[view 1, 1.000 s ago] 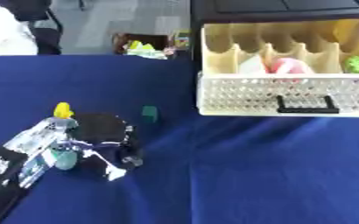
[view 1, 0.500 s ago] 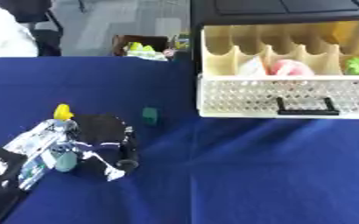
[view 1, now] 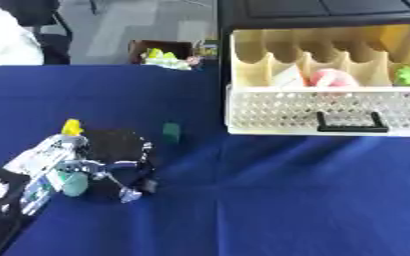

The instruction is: Pick up objects from table and place into drawer.

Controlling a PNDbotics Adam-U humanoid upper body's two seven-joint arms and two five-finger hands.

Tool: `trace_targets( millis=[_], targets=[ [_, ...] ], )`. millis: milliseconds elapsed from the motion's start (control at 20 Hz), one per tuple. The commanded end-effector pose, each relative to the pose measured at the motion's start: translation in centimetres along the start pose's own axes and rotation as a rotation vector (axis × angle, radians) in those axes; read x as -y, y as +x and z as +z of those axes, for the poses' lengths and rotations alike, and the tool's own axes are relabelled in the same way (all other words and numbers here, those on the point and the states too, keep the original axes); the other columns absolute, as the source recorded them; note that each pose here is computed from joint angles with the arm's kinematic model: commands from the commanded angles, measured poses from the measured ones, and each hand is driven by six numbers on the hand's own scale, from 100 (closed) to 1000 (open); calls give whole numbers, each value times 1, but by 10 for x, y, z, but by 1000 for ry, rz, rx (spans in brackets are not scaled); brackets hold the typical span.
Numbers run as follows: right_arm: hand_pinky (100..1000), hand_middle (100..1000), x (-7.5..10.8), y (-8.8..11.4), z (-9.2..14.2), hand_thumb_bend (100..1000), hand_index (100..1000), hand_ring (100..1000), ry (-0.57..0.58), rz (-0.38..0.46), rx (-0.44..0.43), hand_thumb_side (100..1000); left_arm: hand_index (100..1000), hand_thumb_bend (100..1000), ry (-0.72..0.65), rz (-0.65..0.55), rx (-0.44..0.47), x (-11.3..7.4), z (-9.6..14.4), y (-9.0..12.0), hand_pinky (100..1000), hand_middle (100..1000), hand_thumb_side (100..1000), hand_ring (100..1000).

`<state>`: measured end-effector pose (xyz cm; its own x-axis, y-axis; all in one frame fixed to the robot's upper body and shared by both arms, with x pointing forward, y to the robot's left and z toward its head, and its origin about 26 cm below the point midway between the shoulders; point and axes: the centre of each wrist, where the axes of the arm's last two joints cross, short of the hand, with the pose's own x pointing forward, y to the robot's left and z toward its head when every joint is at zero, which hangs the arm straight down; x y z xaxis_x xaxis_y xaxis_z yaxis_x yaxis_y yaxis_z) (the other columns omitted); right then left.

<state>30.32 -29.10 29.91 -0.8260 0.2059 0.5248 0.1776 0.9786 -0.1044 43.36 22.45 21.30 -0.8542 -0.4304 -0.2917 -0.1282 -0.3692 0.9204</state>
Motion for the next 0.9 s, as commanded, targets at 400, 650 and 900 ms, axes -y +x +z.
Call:
trace_targets(
  millis=[400, 650, 900],
  targets=[
    [787, 396, 4, 5, -3, 100, 639, 561, -4, 4, 12, 1000, 581, 100, 18, -11, 1, -8, 3, -5, 100, 251, 251, 244],
    [789, 396, 4, 4, -2, 100, 633, 562, -6, 3, 5, 1000, 558, 100, 87, -8, 28, -13, 2, -1, 100, 231, 246, 221],
    [789, 396, 4, 4, -2, 100, 627, 562, -4, 2, 2, 1000, 506, 100, 179, -16, 56, -16, 2, 2, 100, 203, 244, 185]
  ],
)
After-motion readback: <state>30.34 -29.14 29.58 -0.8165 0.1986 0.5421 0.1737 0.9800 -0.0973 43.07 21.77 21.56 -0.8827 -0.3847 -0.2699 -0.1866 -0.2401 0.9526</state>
